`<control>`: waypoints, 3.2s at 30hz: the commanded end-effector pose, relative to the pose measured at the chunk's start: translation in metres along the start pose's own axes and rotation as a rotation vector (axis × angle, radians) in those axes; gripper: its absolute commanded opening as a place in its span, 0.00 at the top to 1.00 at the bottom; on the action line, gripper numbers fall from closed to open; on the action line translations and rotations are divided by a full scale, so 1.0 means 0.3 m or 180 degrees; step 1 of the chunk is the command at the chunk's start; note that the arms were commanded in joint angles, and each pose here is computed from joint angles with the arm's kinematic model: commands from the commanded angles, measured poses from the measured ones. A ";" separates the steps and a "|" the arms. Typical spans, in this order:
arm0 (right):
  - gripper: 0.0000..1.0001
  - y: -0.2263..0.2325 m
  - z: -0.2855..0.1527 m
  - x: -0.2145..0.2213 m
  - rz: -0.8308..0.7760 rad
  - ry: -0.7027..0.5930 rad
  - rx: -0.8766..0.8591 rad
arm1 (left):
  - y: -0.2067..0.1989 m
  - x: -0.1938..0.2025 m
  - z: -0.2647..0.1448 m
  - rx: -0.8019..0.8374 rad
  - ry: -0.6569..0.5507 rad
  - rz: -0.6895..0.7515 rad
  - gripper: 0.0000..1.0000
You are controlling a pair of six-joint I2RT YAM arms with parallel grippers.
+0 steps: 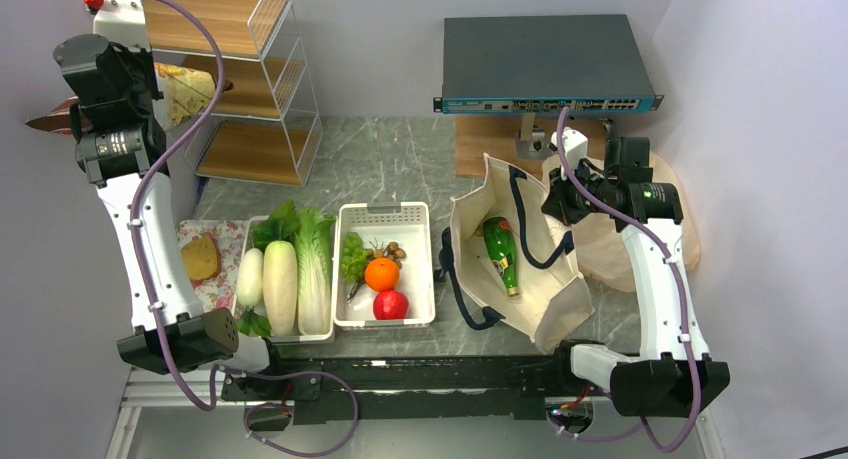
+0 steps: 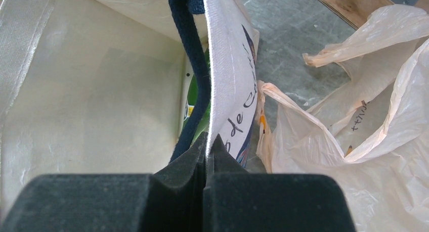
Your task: Untie the knot of the grocery bags and take out the mixed food
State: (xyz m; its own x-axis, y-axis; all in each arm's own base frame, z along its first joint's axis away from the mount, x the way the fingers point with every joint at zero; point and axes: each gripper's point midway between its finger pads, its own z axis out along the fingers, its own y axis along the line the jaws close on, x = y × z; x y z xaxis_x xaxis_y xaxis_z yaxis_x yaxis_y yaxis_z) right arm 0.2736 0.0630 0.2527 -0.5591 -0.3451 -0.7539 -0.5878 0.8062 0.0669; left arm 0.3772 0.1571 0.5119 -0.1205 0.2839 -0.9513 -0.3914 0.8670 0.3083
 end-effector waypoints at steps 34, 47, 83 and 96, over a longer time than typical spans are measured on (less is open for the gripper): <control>1.00 -0.034 -0.022 -0.075 -0.0125 -0.0140 0.0115 | -0.457 0.177 0.369 0.0961 -0.0884 -0.0589 1.00; 1.00 -0.040 -0.037 -0.075 -0.0115 -0.0069 0.0159 | -0.533 0.319 0.486 0.1169 -0.0510 -0.0587 0.29; 1.00 0.216 -0.038 0.088 -0.0691 -0.0070 -0.0806 | -1.669 0.214 -1.333 0.5583 -0.3345 0.2957 0.67; 1.00 0.251 -0.070 -0.045 -0.0563 -0.0464 -0.0886 | -2.097 0.668 -1.380 0.5872 -0.3334 0.4359 0.24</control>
State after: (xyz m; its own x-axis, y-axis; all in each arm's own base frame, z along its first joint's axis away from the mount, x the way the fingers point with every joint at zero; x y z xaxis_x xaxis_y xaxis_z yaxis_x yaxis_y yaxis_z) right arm 0.2198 0.0991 0.2462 -0.4366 -0.4458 -0.7814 -0.7824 0.6169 0.0852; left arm 0.2068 -0.4843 0.1349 0.9138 0.2565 -0.3150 0.4031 -0.6684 0.6251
